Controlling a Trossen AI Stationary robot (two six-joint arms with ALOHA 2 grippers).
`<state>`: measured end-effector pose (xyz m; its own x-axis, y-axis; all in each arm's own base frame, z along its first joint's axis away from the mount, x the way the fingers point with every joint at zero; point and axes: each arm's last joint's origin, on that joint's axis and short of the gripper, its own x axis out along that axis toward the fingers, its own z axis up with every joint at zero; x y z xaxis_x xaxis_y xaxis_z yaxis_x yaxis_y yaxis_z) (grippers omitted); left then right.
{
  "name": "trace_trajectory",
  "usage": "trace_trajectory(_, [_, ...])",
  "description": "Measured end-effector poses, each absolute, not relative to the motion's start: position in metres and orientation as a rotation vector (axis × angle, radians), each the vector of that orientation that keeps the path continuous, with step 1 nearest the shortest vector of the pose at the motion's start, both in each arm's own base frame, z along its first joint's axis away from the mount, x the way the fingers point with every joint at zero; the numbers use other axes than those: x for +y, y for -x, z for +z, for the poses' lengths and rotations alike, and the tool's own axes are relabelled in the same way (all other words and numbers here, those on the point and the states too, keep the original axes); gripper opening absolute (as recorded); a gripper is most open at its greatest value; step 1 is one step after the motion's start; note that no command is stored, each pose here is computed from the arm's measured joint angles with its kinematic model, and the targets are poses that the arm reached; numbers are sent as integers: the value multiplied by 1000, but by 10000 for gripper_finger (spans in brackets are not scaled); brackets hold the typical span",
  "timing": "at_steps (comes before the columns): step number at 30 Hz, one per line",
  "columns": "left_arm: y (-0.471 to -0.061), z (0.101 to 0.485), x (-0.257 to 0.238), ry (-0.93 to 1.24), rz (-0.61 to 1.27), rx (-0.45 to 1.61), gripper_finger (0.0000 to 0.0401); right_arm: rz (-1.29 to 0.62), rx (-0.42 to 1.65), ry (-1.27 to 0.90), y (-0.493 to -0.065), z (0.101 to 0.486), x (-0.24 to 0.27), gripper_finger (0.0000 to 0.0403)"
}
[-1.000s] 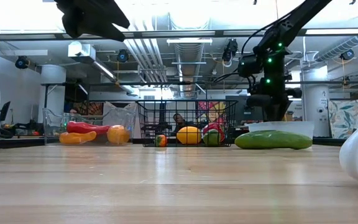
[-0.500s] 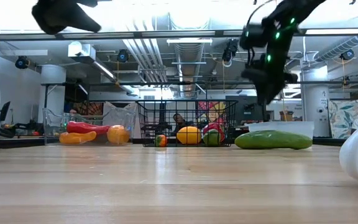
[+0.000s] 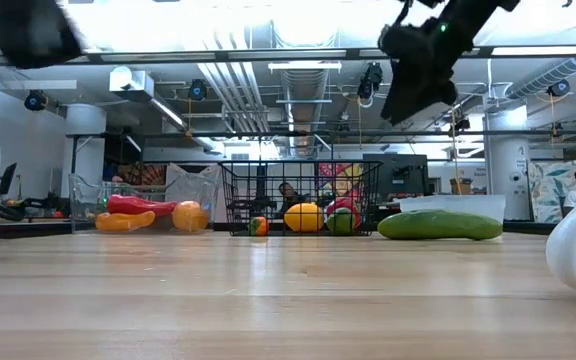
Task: Sort produce into baskets
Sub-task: Put the apple into the wire basket
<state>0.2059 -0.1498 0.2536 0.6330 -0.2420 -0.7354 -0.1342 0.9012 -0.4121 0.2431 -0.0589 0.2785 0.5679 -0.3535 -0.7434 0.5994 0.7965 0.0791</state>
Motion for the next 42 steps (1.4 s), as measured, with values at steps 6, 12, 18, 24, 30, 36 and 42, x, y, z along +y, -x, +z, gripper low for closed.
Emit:
trace_trajectory(6, [-179,251,-140,472,11,1320,199,-469,752,-301,-254,280,-32,148])
trace_trajectory(12, [-158,245,-129,366,98,1552,199,-439,729,-303,-256,281,-23,150])
trace_trajectory(18, [-154,241,-131,191,-14,1537,199,-442,730,-313,-257,281,-23,151])
trace_trajectory(24, [-148,230,-134,88,-41,1547,200,-442,731,-313,-257,280,-23,155])
trace_trajectory(30, [-151,218,-140,22,-44,1588,235,-442,732,-312,-257,280,-23,157])
trace_trajectory(36, [-153,203,-150,-89,-51,1635,285,-441,732,-314,-257,280,-22,159])
trace_trajectory(42, [-150,192,-160,-156,-50,1677,300,-438,732,-313,-257,280,-22,162])
